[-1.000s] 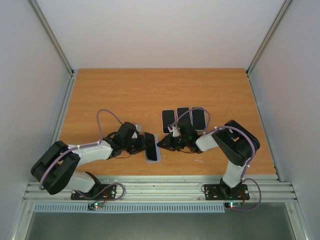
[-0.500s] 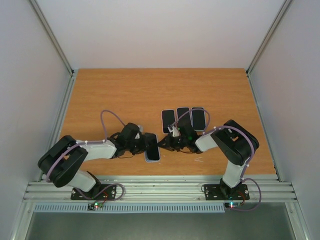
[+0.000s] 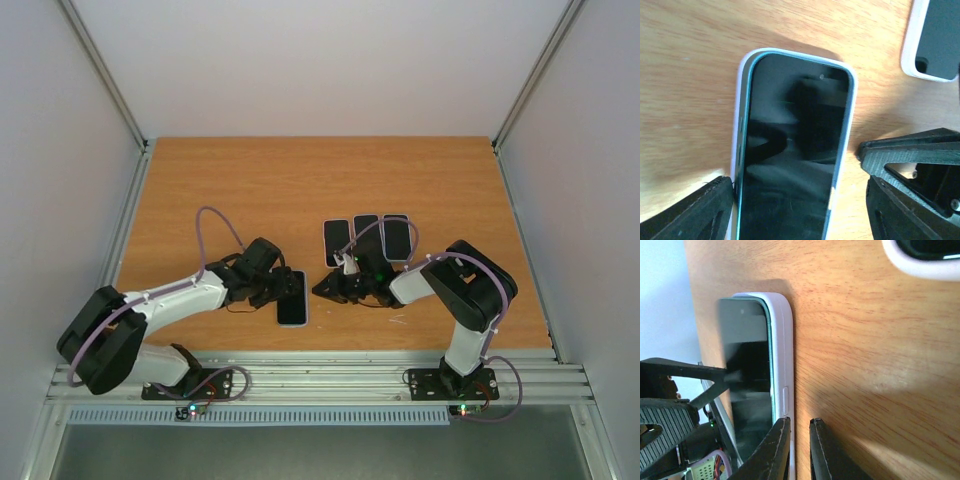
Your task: Put the phone into the phone case
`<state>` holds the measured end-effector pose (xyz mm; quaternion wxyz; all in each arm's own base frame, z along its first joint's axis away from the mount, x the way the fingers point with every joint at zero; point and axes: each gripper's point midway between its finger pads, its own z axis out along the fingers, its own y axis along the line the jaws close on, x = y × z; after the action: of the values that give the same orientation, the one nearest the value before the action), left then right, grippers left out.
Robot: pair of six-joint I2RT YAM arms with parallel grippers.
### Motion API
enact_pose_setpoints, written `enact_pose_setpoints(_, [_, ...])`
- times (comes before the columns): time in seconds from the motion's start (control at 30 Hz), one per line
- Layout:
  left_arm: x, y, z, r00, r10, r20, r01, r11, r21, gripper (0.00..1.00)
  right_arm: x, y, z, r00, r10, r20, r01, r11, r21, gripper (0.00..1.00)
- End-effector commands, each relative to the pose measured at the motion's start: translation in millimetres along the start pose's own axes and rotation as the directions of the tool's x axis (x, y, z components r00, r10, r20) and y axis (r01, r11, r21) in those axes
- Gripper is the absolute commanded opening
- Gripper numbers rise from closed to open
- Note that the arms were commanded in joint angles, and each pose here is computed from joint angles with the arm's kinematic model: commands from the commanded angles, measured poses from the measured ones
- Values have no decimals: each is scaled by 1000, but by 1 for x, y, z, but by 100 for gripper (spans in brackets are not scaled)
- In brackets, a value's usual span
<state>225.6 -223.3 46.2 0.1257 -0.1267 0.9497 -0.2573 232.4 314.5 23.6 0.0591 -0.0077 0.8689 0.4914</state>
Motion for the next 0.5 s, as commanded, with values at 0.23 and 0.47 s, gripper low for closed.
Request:
enact_pose_setpoints(0.23, [6, 22, -24, 999, 41, -26, -44, 987, -152, 66, 1, 7, -1, 1000, -29, 1, 29, 999, -14, 14])
enact_pose_setpoints(0.47, [14, 19, -13, 997, 22, -70, -30, 993, -118, 40, 7, 13, 5, 999, -44, -28, 43, 999, -26, 14])
